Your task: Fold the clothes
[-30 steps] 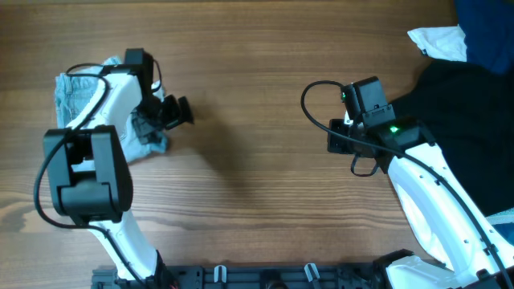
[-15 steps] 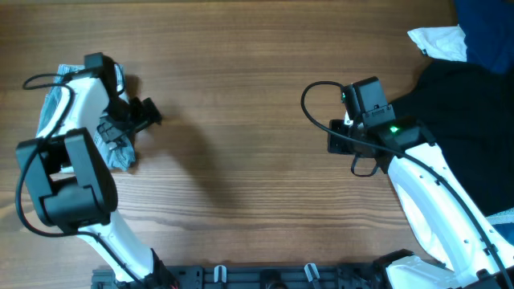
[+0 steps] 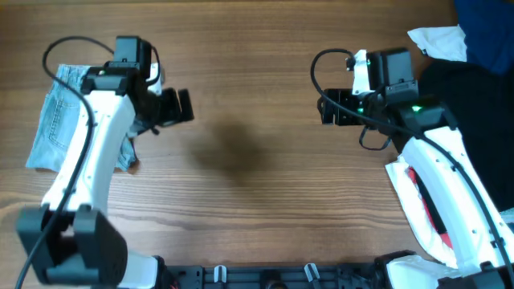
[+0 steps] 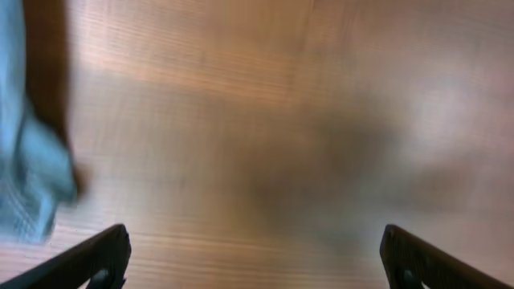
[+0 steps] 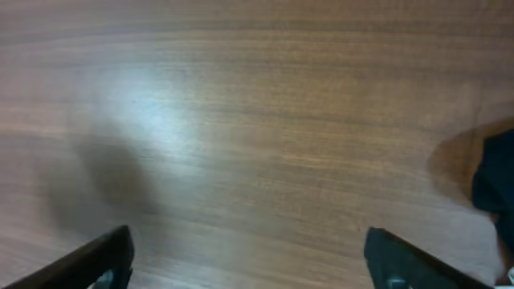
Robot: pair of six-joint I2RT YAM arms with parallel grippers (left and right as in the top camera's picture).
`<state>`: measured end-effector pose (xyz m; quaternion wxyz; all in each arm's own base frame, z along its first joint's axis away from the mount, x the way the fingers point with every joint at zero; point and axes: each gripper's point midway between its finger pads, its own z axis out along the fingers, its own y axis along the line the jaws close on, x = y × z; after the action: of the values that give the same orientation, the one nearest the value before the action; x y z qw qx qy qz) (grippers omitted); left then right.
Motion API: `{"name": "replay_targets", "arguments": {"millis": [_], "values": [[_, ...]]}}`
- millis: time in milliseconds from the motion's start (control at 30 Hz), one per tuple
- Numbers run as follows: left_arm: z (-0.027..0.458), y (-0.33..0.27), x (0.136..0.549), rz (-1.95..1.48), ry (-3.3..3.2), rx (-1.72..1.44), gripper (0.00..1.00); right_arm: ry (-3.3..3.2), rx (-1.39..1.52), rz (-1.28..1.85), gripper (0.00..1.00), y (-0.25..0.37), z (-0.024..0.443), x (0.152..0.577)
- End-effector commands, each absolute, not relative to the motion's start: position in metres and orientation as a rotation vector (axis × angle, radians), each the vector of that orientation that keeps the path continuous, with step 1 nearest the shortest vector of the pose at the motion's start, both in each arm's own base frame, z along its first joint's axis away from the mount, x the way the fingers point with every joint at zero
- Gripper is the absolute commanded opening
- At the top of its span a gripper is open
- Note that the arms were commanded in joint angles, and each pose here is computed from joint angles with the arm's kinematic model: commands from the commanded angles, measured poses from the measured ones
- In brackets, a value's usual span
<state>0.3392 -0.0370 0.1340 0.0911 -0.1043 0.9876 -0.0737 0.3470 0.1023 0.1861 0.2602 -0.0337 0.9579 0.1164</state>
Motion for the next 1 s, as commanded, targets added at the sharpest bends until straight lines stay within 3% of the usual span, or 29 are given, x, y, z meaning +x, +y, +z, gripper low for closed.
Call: {"name": "replay_targets", "arguments": {"millis": [0,300,467,500,633,967], "values": [[0.156,-0.037,0.305,-0.223,2.966,-0.333,1.00,2.600,0.045,0.261,0.95,0.088,0.200,0.335],[0.215,-0.034,0.266,-0.252,2.682,-0.267,1.00,2.468,0.068,0.356,0.96,0.082,0.233,0.283],[0.247,-0.031,0.225,-0.278,2.391,-0.187,0.97,2.337,0.110,0.387,0.94,0.070,0.228,0.243],[0.257,-0.031,0.212,-0.287,2.303,-0.177,1.00,2.302,0.171,0.379,0.99,0.062,0.223,0.233],[0.279,-0.026,0.187,-0.283,2.144,-0.163,1.00,2.298,0.254,0.402,1.00,0.055,0.205,0.210],[0.270,-0.025,0.162,-0.283,2.173,-0.166,1.00,2.379,0.344,0.405,1.00,0.053,0.188,0.201]]}}
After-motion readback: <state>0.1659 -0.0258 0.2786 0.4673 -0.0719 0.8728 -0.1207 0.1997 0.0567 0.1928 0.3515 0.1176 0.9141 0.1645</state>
